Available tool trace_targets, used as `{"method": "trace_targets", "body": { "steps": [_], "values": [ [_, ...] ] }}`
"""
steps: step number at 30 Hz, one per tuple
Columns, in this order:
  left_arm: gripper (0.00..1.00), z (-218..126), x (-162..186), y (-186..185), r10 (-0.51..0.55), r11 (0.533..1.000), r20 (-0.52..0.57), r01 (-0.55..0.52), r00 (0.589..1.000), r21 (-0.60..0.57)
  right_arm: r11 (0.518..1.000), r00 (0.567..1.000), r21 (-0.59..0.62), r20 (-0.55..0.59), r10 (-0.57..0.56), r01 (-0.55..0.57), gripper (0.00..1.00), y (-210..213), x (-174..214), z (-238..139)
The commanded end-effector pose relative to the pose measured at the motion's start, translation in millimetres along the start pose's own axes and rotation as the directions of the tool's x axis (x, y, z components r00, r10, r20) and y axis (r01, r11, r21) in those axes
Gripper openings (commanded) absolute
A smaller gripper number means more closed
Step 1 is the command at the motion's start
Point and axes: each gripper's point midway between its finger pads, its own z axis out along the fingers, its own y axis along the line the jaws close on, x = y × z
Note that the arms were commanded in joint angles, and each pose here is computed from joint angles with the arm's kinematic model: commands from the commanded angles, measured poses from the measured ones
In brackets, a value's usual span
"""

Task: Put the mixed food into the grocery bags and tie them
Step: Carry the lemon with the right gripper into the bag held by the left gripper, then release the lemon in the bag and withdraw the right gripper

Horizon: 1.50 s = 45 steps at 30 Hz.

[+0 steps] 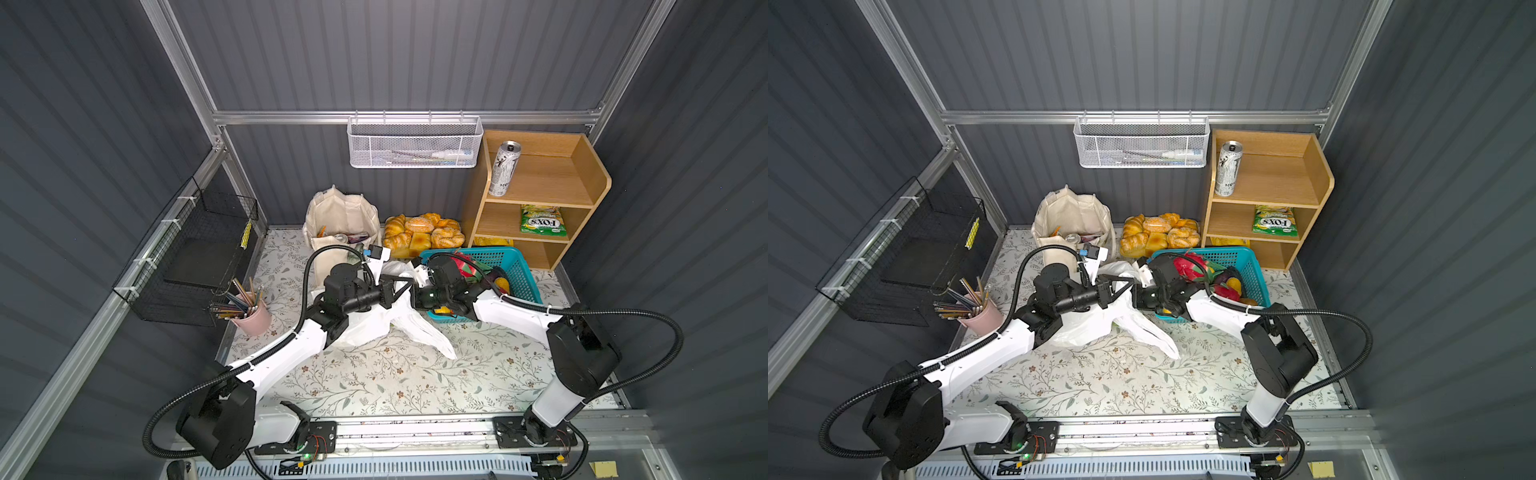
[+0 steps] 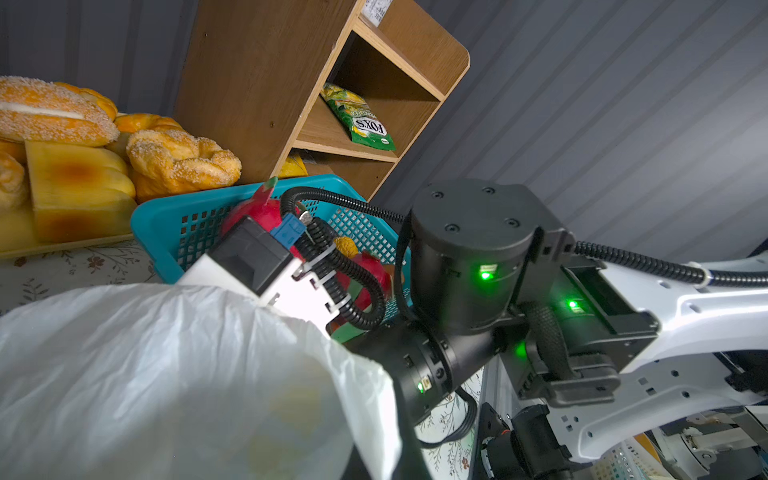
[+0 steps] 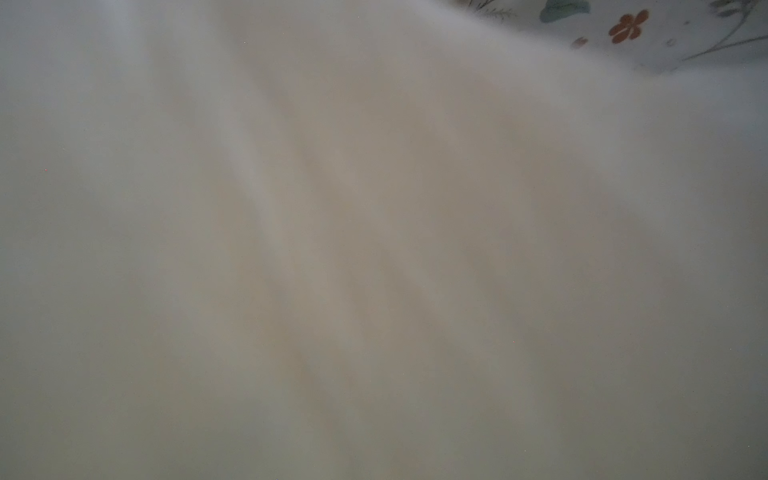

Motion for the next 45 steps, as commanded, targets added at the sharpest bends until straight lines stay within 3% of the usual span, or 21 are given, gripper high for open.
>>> {"method": "trace_targets", "body": {
  "steps": [1, 11, 24, 35, 42, 45],
  "values": [
    [0.00, -8, -21, -8, 0.027, 1.000, 0.076, -0.027, 0.997, -0.007, 0.999, 0.999, 0.003, 0.012, -0.037, 0.037, 0.73, 9, -6, -15],
    [0.00, -24, -26, 11, 0.045, 0.987, 0.133, -0.024, 0.990, -0.161, 0.994, 0.998, 0.083, -0.014, -0.064, 0.065, 0.83, 5, 7, -69],
    [0.00, -17, -5, 27, 0.005, 0.988, 0.110, 0.012, 0.994, -0.156, 0.992, 0.996, 0.124, 0.080, -0.043, 0.033, 0.83, 7, -1, -141],
    [0.00, -17, -5, 22, 0.012, 0.990, 0.102, 0.002, 0.995, -0.138, 0.966, 0.995, 0.257, 0.097, -0.018, -0.007, 0.84, -33, 0, -149],
    [0.00, -18, -8, 18, 0.018, 0.992, 0.103, -0.005, 0.995, -0.129, 0.975, 1.000, 0.222, 0.018, 0.008, -0.012, 0.82, -45, 14, -126],
    [0.00, -19, -8, 16, 0.019, 0.992, 0.104, -0.006, 0.994, -0.124, 0.978, 1.000, 0.209, 0.009, 0.025, -0.026, 0.77, -49, 16, -118]
  ]
}}
